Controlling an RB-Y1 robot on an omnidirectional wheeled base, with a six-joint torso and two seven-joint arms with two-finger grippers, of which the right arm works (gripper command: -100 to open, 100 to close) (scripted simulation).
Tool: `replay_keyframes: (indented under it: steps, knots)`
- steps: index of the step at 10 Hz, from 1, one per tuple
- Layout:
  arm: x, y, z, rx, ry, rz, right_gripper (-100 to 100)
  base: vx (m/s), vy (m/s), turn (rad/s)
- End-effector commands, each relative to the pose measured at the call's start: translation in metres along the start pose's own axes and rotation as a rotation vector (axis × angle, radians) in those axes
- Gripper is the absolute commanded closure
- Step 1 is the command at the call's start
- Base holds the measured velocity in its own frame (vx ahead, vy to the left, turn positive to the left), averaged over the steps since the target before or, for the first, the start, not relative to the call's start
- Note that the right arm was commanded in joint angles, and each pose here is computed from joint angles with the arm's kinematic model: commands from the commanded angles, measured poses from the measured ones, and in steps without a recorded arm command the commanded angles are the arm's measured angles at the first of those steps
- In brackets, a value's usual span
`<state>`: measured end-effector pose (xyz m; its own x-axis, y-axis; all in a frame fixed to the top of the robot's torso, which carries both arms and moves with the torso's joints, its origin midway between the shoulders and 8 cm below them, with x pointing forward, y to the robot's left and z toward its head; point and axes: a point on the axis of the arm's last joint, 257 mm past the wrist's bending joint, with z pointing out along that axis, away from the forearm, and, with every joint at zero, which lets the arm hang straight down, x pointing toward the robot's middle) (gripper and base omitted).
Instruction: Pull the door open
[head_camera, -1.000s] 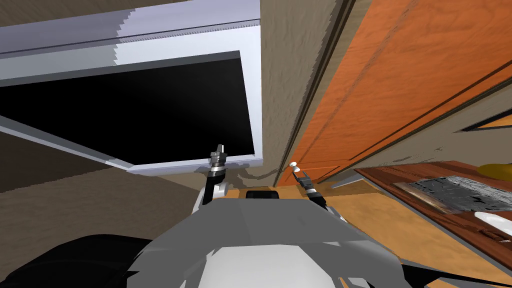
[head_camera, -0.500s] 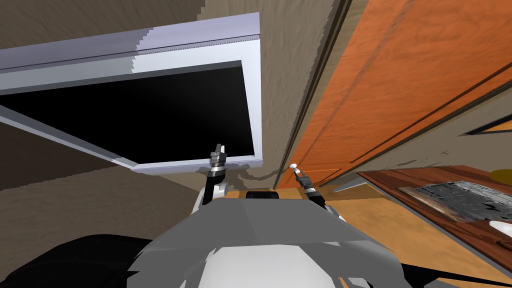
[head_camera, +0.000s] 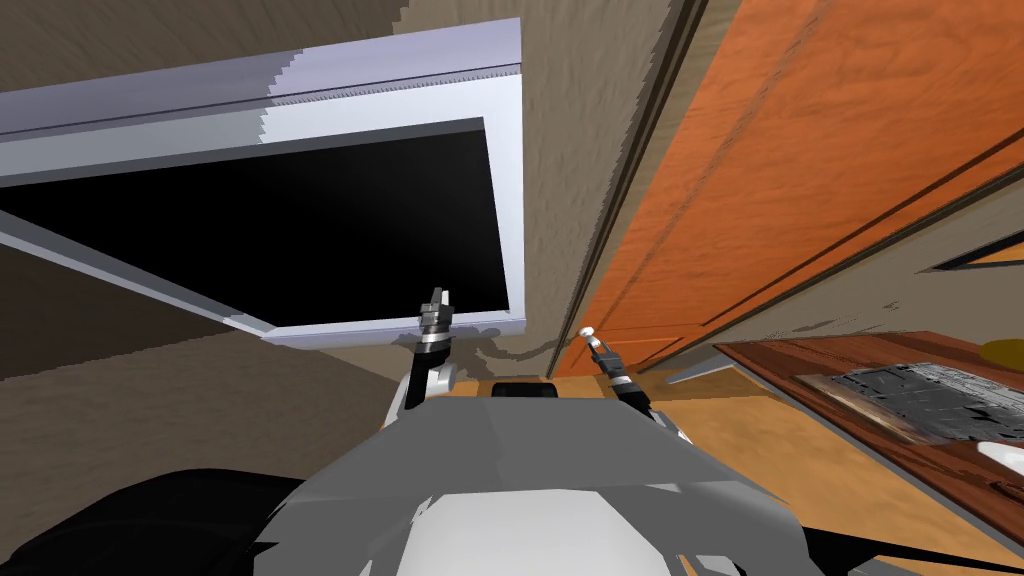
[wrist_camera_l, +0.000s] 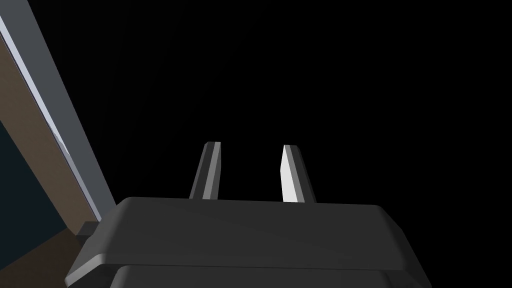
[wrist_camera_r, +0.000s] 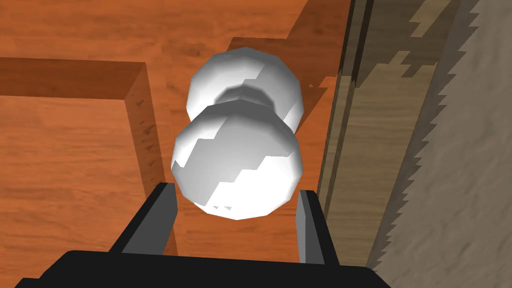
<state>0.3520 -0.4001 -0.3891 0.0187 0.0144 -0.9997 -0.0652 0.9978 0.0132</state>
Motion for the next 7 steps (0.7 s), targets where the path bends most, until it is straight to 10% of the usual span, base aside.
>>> replay_keyframes:
  steps: [1, 7]
  knots:
    - [0.0003, -0.0018, 0.0002, 0.008, 0.000, 0.036, 100, -0.045, -0.016, 0.043]
    - [-0.0023, -0.0104, 0.0016, 0.041, -0.014, 0.190, 100, -0.032, -0.018, 0.066]
